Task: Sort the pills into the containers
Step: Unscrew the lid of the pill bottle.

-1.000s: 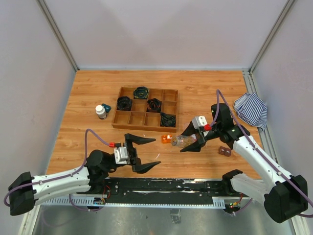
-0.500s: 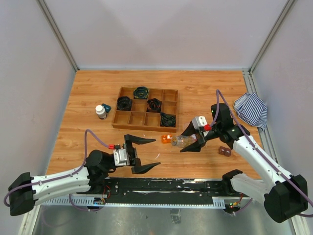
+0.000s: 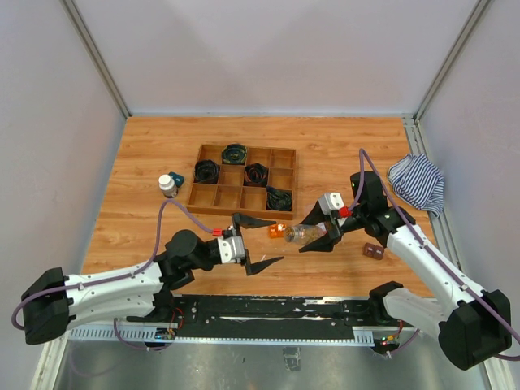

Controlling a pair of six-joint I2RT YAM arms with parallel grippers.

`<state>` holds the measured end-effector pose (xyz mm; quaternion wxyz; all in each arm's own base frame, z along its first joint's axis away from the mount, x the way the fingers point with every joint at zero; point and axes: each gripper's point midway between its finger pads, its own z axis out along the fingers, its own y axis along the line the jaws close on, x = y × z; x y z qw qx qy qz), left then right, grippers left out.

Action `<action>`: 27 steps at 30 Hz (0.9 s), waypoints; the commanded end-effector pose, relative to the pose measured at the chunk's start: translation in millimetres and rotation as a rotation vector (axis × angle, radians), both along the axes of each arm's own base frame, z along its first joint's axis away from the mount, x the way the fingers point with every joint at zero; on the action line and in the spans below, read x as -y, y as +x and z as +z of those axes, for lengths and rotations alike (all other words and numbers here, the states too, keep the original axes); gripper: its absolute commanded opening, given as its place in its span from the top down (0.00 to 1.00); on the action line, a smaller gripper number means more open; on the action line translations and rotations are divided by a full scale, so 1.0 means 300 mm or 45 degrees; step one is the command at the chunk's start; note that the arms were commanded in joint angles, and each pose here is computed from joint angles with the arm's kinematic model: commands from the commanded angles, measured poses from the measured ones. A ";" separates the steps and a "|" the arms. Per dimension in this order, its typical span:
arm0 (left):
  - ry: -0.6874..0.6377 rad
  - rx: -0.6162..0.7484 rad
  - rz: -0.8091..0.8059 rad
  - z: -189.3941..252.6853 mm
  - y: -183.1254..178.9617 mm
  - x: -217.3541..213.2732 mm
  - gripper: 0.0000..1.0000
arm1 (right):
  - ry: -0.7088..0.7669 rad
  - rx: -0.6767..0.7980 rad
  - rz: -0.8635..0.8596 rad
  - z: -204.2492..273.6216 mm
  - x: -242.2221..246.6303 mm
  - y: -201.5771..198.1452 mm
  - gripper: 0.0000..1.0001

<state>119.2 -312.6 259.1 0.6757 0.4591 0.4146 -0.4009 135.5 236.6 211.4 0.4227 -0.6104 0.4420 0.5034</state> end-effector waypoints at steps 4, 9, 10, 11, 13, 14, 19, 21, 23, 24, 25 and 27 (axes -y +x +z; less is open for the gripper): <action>0.016 -0.045 0.011 0.031 0.072 0.041 0.13 | 0.000 0.031 0.012 0.005 -0.016 0.010 0.99; -0.028 -0.040 -0.046 0.055 0.051 0.054 0.15 | -0.009 0.024 0.013 -0.003 -0.019 0.012 0.99; -0.037 -0.040 -0.053 0.059 0.047 0.055 0.16 | -0.010 0.024 0.012 -0.005 -0.019 0.013 0.99; -0.041 -0.039 -0.060 0.062 0.045 0.058 0.16 | -0.011 0.024 0.013 -0.005 -0.020 0.013 0.99; -0.046 -0.045 -0.063 0.062 0.046 0.062 0.17 | -0.011 0.025 0.015 -0.005 -0.021 0.013 0.99; -0.047 -0.047 -0.062 0.061 0.048 0.064 0.17 | -0.013 0.023 0.015 -0.007 -0.021 0.013 0.99; -0.058 -0.064 -0.065 0.065 0.058 0.081 0.20 | -0.012 0.026 0.016 -0.006 -0.022 0.011 0.99; -0.059 -0.075 -0.063 0.065 0.063 0.088 0.20 | -0.014 0.024 0.017 -0.007 -0.022 0.010 0.99; -0.065 -0.087 -0.054 0.067 0.071 0.093 0.21 | -0.013 0.026 0.018 -0.007 -0.022 0.010 0.99; -0.070 -0.091 -0.048 0.070 0.074 0.094 0.21 | -0.013 0.026 0.018 -0.007 -0.022 0.010 0.99; -0.073 -0.095 -0.047 0.070 0.077 0.095 0.22 | -0.013 0.029 0.018 -0.006 -0.022 0.010 0.99; -0.079 -0.103 -0.047 0.072 0.078 0.099 0.23 | -0.015 0.027 0.016 -0.008 -0.022 0.011 0.99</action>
